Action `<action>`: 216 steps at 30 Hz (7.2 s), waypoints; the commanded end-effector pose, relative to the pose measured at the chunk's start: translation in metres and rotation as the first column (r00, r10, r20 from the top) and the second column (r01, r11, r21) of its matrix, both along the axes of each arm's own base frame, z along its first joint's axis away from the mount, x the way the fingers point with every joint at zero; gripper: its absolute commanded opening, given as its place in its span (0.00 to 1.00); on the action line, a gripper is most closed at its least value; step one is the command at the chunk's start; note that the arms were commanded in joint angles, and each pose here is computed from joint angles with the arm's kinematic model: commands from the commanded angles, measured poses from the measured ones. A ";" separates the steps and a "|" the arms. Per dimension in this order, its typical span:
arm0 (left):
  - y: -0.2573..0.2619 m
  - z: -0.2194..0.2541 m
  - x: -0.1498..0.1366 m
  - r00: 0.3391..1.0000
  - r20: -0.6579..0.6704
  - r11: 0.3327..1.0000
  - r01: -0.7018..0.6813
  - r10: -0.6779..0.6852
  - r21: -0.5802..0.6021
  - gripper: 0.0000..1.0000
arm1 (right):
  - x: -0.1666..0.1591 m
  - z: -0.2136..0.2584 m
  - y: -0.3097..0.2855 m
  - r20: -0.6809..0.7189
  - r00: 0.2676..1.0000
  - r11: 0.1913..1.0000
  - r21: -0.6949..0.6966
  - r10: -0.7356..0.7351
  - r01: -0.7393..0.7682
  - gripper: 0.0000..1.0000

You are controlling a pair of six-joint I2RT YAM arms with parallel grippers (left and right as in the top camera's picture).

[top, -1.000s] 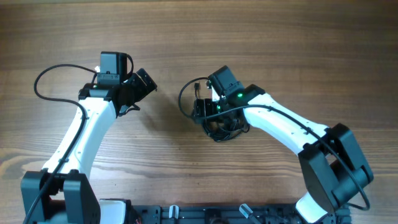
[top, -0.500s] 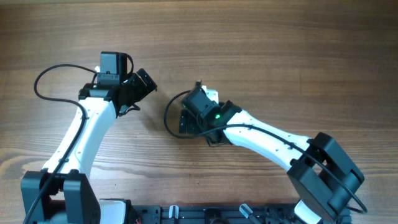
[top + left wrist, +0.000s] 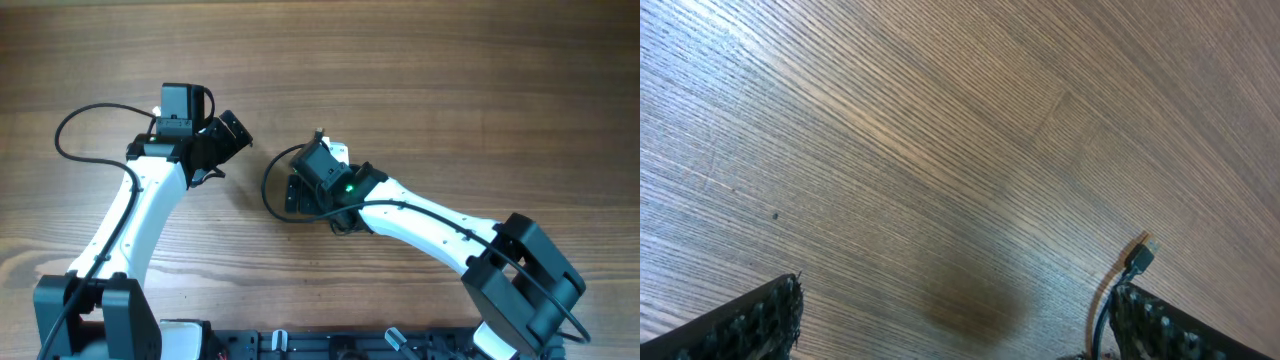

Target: Untangle cables

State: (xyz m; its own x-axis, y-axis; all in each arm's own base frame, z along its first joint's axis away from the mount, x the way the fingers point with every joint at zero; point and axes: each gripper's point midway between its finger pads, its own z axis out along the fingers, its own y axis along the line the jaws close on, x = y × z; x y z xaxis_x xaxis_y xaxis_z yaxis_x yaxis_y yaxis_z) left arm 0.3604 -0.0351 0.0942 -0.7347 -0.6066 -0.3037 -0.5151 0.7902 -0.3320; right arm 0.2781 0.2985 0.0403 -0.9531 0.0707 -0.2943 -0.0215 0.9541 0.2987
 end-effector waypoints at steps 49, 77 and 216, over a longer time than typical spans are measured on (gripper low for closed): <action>0.002 0.000 0.000 1.000 -0.001 1.000 -0.018 0.018 0.006 1.00 | 0.060 0.019 -0.006 0.133 0.991 0.998 0.058 -0.035 0.028 0.61; 0.003 -0.003 -0.005 1.000 -0.024 1.000 -0.014 0.014 0.010 1.00 | -0.014 0.008 0.024 -0.110 0.911 0.892 0.280 0.397 -0.355 0.04; 0.022 -0.023 -0.027 0.976 -0.156 0.966 0.179 -0.150 0.188 0.04 | 0.073 0.062 -0.090 -0.087 0.992 0.871 0.491 0.090 -0.036 0.29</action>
